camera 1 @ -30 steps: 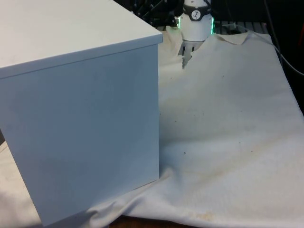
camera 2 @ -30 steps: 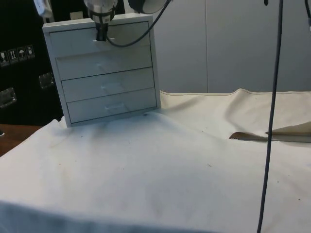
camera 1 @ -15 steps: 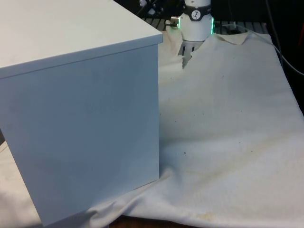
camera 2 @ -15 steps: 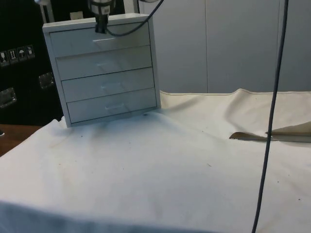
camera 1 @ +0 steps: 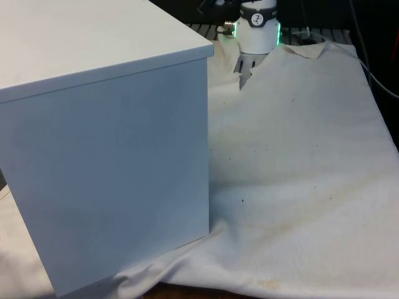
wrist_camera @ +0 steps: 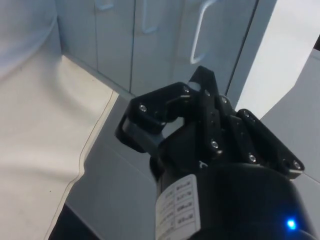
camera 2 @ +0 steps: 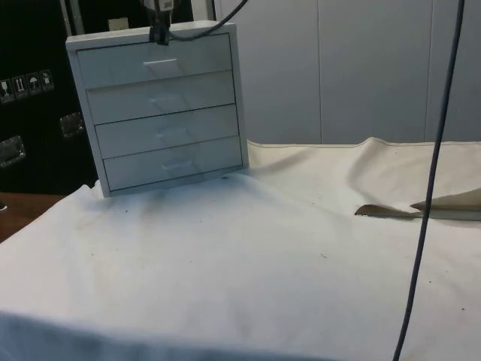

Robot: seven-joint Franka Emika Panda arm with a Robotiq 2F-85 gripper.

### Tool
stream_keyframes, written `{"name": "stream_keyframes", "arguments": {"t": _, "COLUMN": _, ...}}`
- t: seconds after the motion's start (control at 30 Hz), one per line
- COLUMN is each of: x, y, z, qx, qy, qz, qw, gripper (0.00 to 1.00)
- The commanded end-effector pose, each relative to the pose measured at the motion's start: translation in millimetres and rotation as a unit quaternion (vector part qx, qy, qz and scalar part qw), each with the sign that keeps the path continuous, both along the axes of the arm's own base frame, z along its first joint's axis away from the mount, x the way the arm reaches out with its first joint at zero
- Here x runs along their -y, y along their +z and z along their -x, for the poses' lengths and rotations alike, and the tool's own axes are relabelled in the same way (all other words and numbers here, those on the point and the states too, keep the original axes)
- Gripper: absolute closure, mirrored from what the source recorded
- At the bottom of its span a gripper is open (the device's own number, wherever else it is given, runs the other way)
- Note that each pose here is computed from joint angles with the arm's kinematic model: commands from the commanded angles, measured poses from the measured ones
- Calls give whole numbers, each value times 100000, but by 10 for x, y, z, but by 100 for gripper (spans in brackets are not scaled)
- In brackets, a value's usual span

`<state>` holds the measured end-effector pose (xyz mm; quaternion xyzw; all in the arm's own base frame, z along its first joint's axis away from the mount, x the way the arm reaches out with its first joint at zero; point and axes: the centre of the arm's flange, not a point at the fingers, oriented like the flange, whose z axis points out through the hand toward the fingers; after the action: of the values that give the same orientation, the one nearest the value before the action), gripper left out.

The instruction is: Open the drawer, then close it.

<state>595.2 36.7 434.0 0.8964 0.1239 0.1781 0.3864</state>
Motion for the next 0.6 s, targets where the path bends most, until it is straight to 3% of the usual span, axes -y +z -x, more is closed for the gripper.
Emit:
{"name": "stream_keyframes", "arguments": {"t": 0.0, "x": -29, "y": 19, "z": 47, "qx": 441, "qy": -25, "qz": 253, "qw": 99999, "gripper": 100}}
{"name": "stream_keyframes", "arguments": {"t": 0.07, "x": -26, "y": 3, "z": 18, "qx": 7, "qy": -16, "qz": -25, "qw": 100000, "gripper": 100}}
{"name": "stream_keyframes", "arguments": {"t": 0.1, "x": -106, "y": 25, "z": 103, "qx": 504, "qy": -108, "qz": 84, "qw": 99999, "gripper": 100}}
{"name": "stream_keyframes", "arguments": {"t": 0.3, "x": -249, "y": 30, "z": 203, "qx": 1057, "qy": -404, "qz": -207, "qw": 99993, "gripper": 100}}
{"name": "stream_keyframes", "arguments": {"t": 0.33, "x": -224, "y": 15, "z": 183, "qx": 588, "qy": -595, "qz": -476, "qw": 99995, "gripper": 100}}
{"name": "stream_keyframes", "arguments": {"t": 0.37, "x": -255, "y": 24, "z": 213, "qx": 1037, "qy": -455, "qz": -230, "qw": 99993, "gripper": 100}}
{"name": "stream_keyframes", "arguments": {"t": 0.57, "x": -249, "y": 20, "z": 209, "qx": 782, "qy": -690, "qz": -382, "qw": 99994, "gripper": 100}}
